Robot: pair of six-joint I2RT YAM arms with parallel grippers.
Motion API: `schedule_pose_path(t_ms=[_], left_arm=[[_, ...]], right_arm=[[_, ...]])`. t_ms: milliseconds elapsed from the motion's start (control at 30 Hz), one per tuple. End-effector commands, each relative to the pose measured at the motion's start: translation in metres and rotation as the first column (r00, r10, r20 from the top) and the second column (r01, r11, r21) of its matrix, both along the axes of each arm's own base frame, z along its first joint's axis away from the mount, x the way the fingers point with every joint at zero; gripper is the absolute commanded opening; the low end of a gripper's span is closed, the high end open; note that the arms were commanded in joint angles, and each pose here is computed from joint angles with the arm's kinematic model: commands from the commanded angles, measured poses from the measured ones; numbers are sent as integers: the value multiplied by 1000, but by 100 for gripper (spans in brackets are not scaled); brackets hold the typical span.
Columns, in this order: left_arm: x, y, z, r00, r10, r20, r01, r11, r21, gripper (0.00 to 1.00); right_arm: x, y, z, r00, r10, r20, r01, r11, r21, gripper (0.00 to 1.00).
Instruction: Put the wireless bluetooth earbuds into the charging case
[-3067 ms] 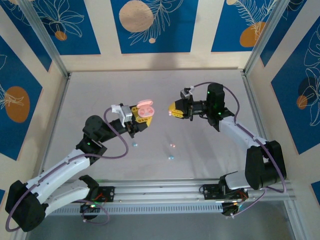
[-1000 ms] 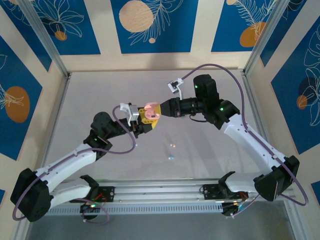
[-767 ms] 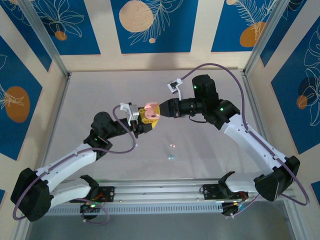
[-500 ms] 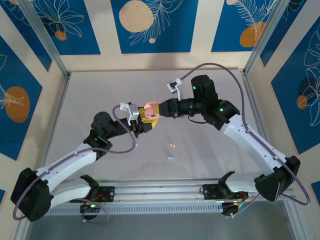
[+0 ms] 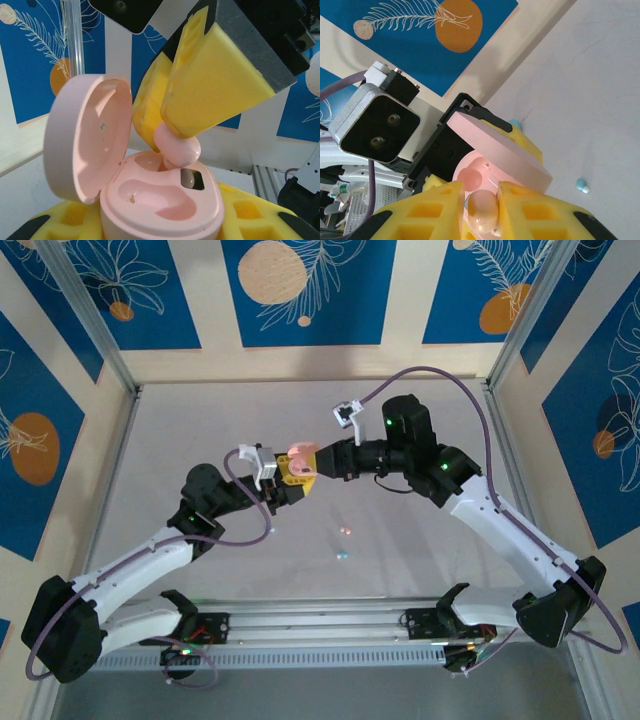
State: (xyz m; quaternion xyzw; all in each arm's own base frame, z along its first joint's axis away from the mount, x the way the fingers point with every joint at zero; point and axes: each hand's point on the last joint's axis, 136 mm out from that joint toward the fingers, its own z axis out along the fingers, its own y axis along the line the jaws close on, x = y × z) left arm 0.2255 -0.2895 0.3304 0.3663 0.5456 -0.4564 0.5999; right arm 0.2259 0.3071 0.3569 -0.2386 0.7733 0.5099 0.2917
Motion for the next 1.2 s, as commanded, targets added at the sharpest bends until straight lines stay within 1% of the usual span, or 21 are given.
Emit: schedule_pose_path(t_ms=[0, 233, 300, 533, 700, 967, 1167], left_arm=[[-17, -1, 35, 993, -57, 105, 64, 996, -68, 27], [-16, -1, 34, 993, -53, 104, 60, 996, -67, 27], [-15, -1, 32, 994, -49, 102, 56, 996, -65, 27], [-14, 0, 31, 994, -38, 102, 44, 997, -63, 27], [-14, -1, 31, 994, -39, 101, 46, 997, -61, 27], [-12, -1, 25, 995, -28, 95, 33, 998, -50, 27], [-9, 0, 21, 996, -12, 94, 15, 999, -38, 27]], right_arm=[[5, -3, -10, 999, -28, 26, 30, 999, -43, 27], [5, -6, -7, 999, -46, 28, 47, 997, -55, 31], [5, -7, -6, 998, -51, 29, 53, 997, -56, 35], [4, -11, 2, 997, -69, 31, 70, 996, -49, 44], [6, -11, 2, 997, -79, 23, 81, 995, -56, 47], [4, -15, 11, 995, -100, 9, 100, 994, -44, 56], [-3, -19, 15, 995, -95, -42, 93, 995, -45, 56]])
